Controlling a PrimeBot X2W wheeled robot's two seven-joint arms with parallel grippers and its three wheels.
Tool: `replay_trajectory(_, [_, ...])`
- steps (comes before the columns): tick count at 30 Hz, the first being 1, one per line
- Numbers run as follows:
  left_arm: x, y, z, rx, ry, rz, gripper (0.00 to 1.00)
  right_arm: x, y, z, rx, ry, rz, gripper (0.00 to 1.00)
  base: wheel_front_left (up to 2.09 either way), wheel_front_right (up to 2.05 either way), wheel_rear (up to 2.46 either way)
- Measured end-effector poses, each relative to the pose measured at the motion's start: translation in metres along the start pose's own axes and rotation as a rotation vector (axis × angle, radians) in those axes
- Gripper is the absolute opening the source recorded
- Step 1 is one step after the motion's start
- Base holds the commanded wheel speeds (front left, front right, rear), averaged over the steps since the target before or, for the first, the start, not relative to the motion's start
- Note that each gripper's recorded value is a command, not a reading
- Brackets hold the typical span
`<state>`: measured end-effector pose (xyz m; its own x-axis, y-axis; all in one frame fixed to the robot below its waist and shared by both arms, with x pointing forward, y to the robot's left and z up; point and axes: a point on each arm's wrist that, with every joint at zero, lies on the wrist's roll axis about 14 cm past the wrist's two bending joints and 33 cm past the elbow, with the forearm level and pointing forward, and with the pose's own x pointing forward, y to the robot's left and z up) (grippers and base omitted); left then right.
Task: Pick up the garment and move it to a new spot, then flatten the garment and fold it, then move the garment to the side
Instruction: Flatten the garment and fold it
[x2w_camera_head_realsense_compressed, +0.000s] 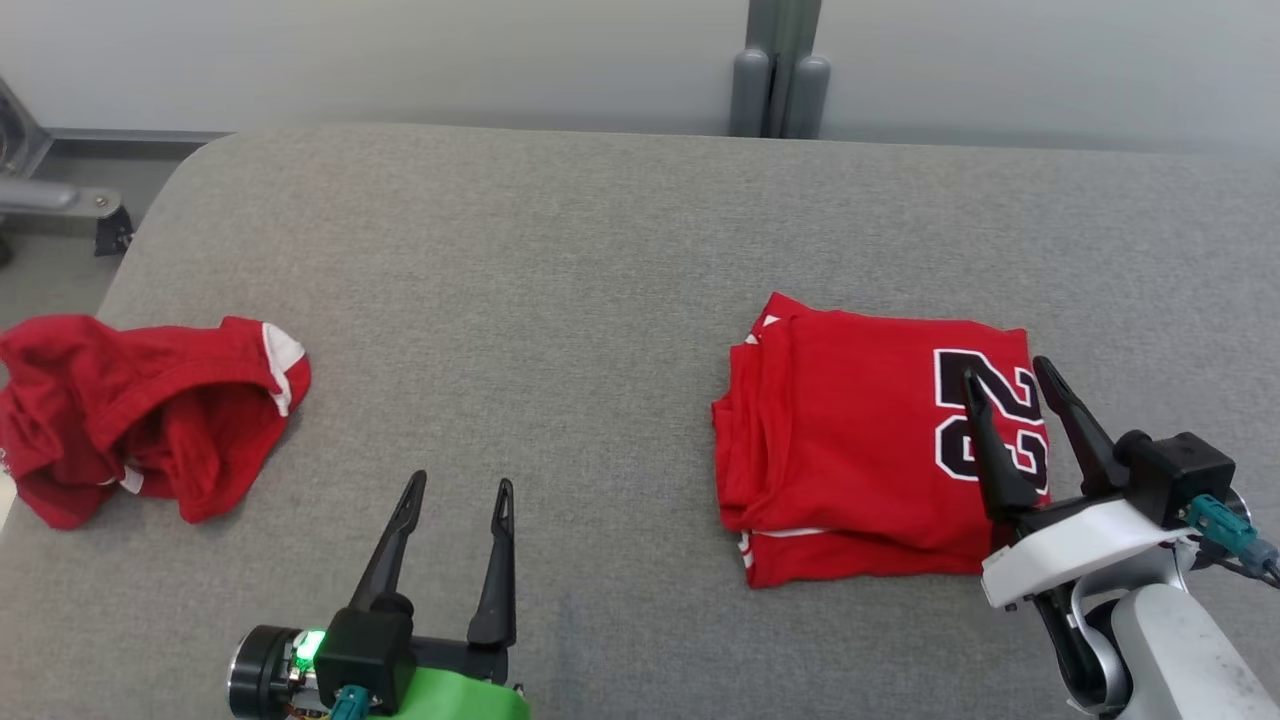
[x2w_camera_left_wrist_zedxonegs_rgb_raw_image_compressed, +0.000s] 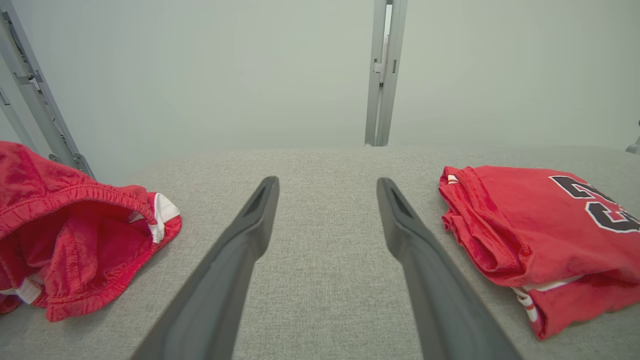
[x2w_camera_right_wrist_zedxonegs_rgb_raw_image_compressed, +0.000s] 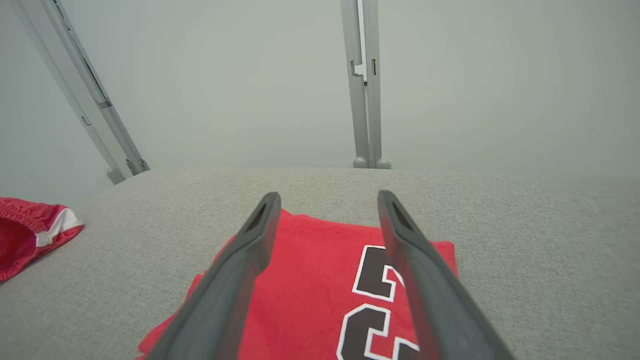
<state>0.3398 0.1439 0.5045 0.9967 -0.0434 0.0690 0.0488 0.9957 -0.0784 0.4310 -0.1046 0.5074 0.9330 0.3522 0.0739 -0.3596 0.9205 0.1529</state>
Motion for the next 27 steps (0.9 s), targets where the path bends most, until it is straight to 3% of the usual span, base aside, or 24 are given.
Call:
replay_trajectory(8, [0.013, -0.016, 0.004, -0.010, -0.018, -0.063, 1.00, -0.026, -0.014, 0.025, -0.084, -0.075, -0.062, 1.00, 0.00, 0.00, 0.00])
replay_trajectory(15, [0.017, -0.029, -0.001, -0.022, -0.006, -0.114, 1.00, -0.060, -0.026, 0.037, -0.093, -0.113, -0.144, 1.00, 0.00, 0.00, 0.00])
replay_trajectory(27, [-0.003, -0.024, 0.001, -0.021, -0.006, -0.093, 1.00, -0.102, -0.031, 0.036, -0.092, -0.106, -0.204, 1.00, 0.00, 0.00, 0.00])
